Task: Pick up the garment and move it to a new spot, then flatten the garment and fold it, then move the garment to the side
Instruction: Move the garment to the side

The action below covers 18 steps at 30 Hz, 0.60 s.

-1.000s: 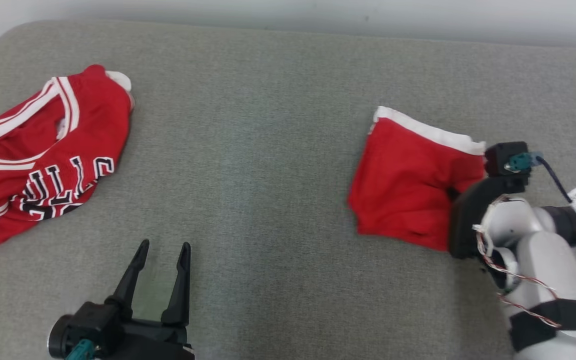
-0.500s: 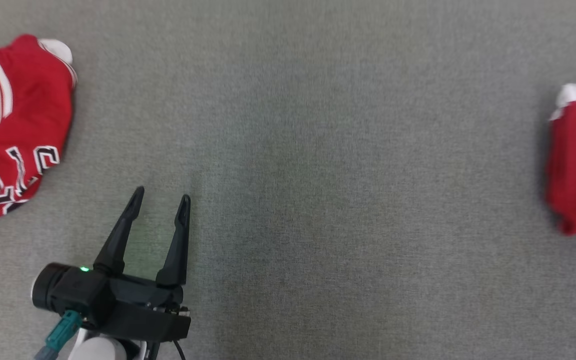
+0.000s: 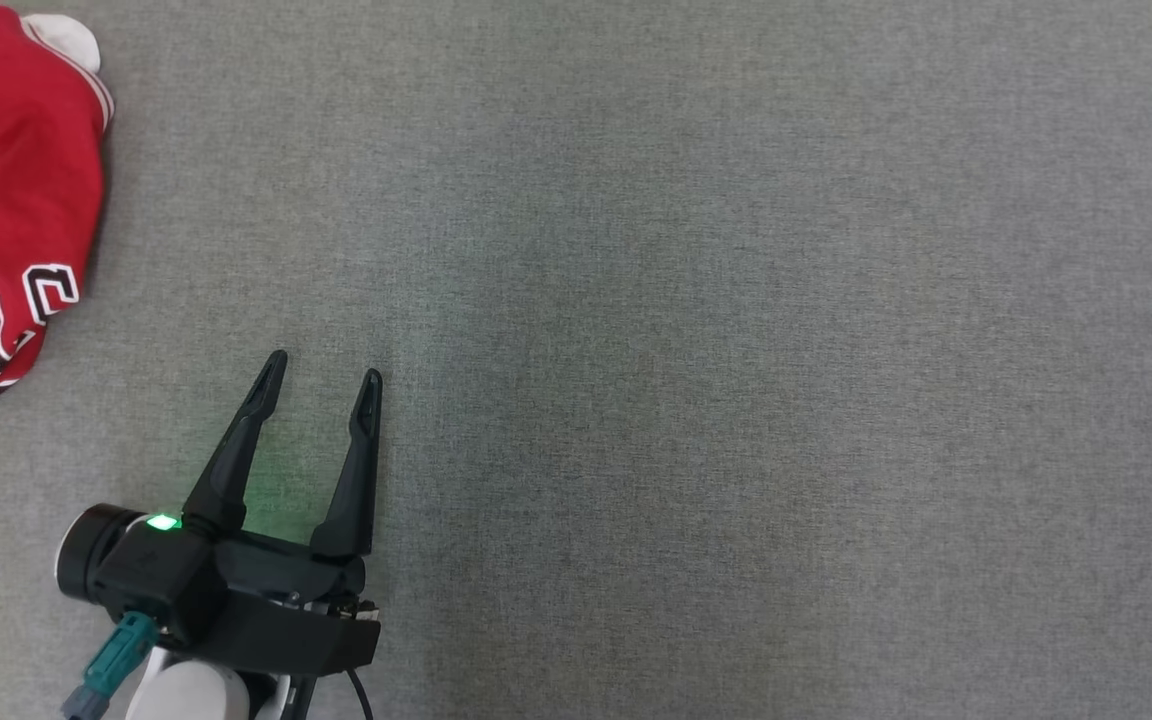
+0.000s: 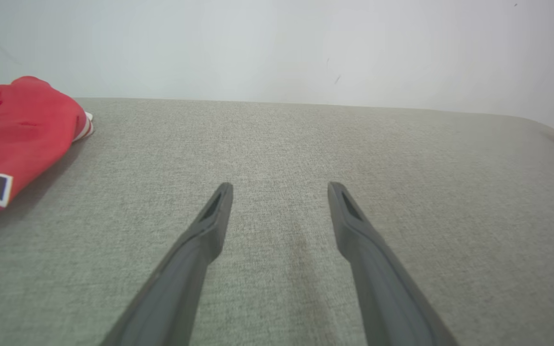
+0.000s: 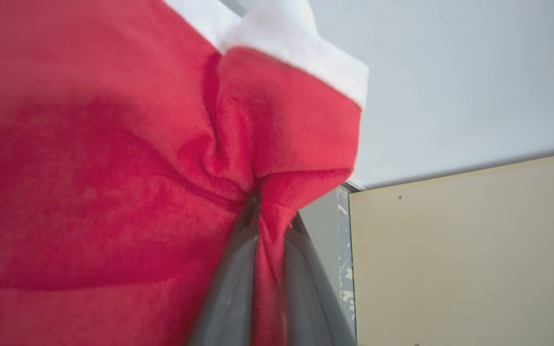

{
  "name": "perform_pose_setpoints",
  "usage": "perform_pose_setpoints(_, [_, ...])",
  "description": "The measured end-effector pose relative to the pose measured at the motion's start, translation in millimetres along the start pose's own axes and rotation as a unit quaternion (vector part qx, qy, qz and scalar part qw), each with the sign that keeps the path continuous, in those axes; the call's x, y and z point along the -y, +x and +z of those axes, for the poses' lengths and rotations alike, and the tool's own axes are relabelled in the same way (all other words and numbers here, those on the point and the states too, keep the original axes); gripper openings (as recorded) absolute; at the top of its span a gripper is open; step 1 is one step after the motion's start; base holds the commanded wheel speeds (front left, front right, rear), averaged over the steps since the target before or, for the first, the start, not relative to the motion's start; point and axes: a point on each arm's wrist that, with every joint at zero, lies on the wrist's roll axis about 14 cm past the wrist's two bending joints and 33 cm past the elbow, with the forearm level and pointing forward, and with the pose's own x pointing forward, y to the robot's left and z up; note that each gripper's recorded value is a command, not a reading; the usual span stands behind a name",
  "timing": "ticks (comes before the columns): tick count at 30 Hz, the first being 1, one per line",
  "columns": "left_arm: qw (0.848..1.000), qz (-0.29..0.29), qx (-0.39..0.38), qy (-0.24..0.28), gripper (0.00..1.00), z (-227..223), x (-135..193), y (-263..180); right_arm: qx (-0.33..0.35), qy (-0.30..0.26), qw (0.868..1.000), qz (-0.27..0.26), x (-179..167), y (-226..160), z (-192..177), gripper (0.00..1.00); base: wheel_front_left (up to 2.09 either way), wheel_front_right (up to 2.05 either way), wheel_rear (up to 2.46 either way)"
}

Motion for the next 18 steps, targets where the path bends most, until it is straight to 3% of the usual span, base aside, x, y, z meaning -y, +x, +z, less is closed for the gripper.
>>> perform_pose_setpoints(7, [1.0, -0.012, -0.006, -0.003, 1.0, -5.4, 6.5, 2.0, 0.013, 0.009, 1.0, -0.012, 0.7, -3.4, -14.2, 0.0, 0.0, 0.0, 0.0])
perform_pose_setpoints(13, [1.0, -0.016, -0.013, -0.001, 1.0, -9.8, 5.6, 3.1, 0.047, 0.003, 0.999, -0.022, 6.9, 14.4, 10.7, 0.0, 0.0, 0.0, 0.0])
perform_pose_setpoints(14, [1.0, -0.016, -0.012, 0.0, 1.0, -9.5, 5.2, 3.6, 0.052, 0.002, 0.998, -0.024, 9.2, 17.0, 14.2, 0.12, 0.0, 0.0, 0.0])
perform_pose_setpoints(15, [1.0, -0.017, -0.009, 0.001, 1.0, -7.4, 5.0, 5.4, 0.054, 0.004, 0.998, -0.027, 12.1, 21.4, 16.5, 1.0, 0.0, 0.0, 0.0])
perform_pose_setpoints(18, [1.0, -0.017, -0.01, 0.0, 1.0, -7.0, 5.8, 4.3, 0.048, 0.015, 0.998, -0.027, 12.8, 24.5, 13.0, 1.0, 0.0, 0.0, 0.0])
